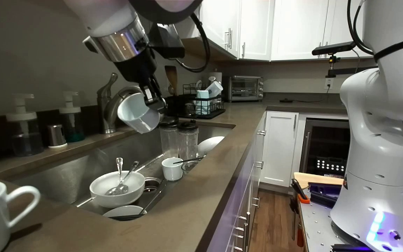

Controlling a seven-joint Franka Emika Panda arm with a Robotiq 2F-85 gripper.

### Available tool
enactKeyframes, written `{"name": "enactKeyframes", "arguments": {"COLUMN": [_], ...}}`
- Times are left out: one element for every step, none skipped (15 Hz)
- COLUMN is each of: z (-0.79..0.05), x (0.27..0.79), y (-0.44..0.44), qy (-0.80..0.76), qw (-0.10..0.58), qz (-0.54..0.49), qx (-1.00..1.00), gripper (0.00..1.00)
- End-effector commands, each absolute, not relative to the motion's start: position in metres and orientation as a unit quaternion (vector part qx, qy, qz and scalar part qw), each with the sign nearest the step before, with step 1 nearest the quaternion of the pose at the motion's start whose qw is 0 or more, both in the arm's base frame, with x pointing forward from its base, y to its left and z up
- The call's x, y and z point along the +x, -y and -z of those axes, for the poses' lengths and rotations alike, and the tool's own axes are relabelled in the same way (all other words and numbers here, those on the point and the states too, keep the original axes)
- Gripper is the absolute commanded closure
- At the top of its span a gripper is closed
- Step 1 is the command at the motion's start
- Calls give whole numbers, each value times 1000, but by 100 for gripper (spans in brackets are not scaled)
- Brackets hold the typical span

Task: Pick the white cup and pour its contents into the sink

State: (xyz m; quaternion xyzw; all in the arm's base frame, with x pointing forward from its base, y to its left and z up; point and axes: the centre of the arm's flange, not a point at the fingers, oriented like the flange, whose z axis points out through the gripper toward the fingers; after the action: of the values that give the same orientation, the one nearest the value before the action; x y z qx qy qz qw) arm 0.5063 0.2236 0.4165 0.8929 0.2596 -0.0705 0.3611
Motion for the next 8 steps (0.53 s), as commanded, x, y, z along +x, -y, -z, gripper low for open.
{"name": "enactKeyframes", "arguments": {"z": [-435,-437,-439,-440,-443,-445,-445,-446], "x": [489,488,487,487,486,486,486,488], "y": [-227,-229,-232,-235,-237,-240,-244,-248], "qy": [-298,-309,-319,-332,-342,-355,-366,-377], "qw": [313,302,290,279,268,257,248,239], "qz": [36,26,16,7,-4,-14,-22,-28], "qx": [901,902,902,901,901,899,897,895], "gripper": [94,94,94,94,94,94,93,94]}}
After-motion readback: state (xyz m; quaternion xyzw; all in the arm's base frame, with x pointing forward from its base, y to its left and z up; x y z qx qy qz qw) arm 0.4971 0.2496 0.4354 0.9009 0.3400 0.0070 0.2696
